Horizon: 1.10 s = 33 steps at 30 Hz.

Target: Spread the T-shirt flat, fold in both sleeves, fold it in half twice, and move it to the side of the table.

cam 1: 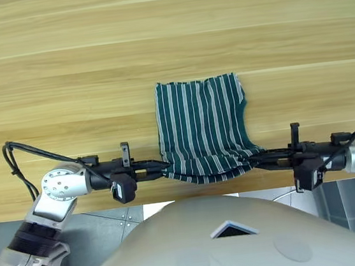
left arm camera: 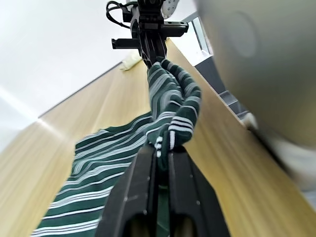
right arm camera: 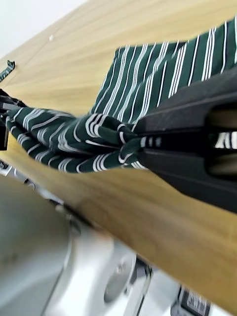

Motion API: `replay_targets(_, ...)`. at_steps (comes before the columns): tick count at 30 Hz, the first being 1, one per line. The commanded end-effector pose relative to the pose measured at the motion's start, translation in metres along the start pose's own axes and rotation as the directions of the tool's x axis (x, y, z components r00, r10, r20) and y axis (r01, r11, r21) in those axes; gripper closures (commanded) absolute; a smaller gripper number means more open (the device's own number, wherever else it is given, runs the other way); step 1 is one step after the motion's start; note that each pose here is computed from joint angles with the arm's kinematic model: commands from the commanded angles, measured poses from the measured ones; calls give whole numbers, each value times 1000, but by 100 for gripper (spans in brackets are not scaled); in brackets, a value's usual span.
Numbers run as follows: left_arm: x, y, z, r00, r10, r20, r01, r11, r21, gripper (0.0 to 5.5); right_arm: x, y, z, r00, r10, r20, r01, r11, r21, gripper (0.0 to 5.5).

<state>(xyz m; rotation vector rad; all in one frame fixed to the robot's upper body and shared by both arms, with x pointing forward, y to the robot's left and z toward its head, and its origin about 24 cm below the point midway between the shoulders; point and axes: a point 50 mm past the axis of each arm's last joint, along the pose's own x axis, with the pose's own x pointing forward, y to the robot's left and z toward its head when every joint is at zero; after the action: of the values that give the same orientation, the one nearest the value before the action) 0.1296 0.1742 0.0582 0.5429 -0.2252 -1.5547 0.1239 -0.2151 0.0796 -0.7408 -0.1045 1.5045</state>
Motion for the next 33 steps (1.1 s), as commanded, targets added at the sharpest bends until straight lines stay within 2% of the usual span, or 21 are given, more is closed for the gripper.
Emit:
replay_targets(1,-3,14,-3,998,55,-13,-54,998,25,541,0,-23,3,994,-110,15,111,993,-41,537)
replay_targets(9,-5,48,-20,981,192,-35,-189,979,76,541,9,-59,-13,959,-280,-54,275,958,-86,537)
replay_targets(17,0,99,-48,911,409,-58,-404,912,75,541,23,-91,-41,906,-385,-173,366,921,-135,537)
replay_targets(23,14,121,-84,860,476,-186,-473,879,64,541,35,-102,-65,865,-412,-285,379,910,-167,537)
replay_targets(27,33,123,-112,844,440,-307,-459,888,11,541,47,-104,-90,822,-413,-391,371,910,-183,537)
replay_targets(33,49,129,-137,757,431,-491,-501,865,-14,541,63,-97,-122,757,-389,-525,361,919,-161,537)
